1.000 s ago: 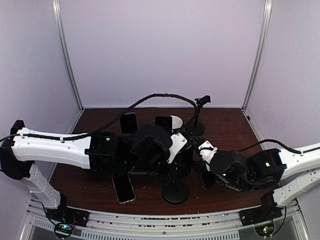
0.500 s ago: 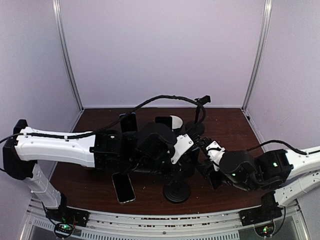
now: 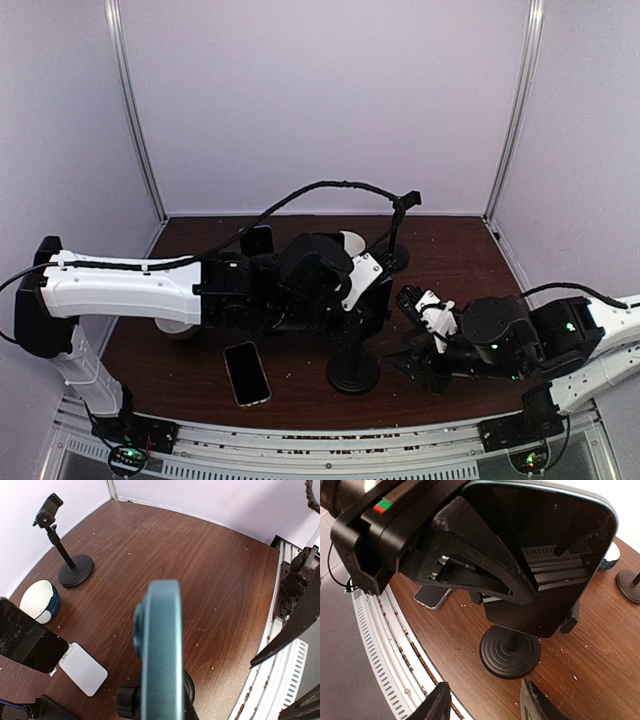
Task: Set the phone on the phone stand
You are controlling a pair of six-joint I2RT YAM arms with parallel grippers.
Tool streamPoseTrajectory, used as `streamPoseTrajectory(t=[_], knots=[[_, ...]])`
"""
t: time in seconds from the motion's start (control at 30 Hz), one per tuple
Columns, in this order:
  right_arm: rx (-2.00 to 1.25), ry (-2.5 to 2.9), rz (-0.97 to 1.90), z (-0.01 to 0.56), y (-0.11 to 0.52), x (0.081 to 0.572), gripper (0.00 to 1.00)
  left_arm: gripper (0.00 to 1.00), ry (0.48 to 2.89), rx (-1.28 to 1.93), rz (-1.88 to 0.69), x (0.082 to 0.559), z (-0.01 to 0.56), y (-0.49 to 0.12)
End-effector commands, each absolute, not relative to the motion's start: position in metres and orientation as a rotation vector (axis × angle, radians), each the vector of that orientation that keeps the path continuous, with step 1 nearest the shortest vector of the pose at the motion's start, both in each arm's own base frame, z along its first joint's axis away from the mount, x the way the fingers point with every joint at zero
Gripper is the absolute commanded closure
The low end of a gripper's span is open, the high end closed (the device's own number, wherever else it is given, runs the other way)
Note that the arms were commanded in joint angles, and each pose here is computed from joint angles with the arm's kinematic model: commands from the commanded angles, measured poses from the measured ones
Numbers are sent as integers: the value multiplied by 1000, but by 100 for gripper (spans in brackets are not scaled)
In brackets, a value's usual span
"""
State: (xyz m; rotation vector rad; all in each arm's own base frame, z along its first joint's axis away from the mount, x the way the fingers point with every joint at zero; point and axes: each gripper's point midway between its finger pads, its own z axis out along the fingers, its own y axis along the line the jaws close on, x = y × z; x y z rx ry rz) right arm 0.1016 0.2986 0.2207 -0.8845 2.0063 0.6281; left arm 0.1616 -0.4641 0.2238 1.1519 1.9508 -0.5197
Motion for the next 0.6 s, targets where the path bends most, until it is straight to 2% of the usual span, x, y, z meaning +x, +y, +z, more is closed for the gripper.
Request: streamPoseTrajectory(t=[0.0, 0.13, 0.17, 0.27, 0.4, 0.5, 0.57], knots=[[-863, 2005, 689, 232, 293, 97, 51, 100, 2130, 1356, -120, 171, 132, -406], [-787, 1984, 729, 237, 276, 101, 47, 100, 2102, 1346, -125, 174, 144, -407], [-769, 1984, 731, 237, 272, 103, 46, 93, 2093, 1337, -119, 176, 148, -407], [-728, 1987, 726, 239, 265, 108, 43, 58, 2064, 1319, -138, 178, 163, -410], [-701, 1996, 740, 242, 265, 114, 28, 19, 1989, 1280, -190, 180, 196, -414], [-675, 2018, 755, 236, 265, 124, 18, 13, 1926, 1258, -219, 183, 219, -417], [-661, 2014, 754, 231, 265, 130, 17, 12, 1877, 1296, -268, 178, 226, -424]])
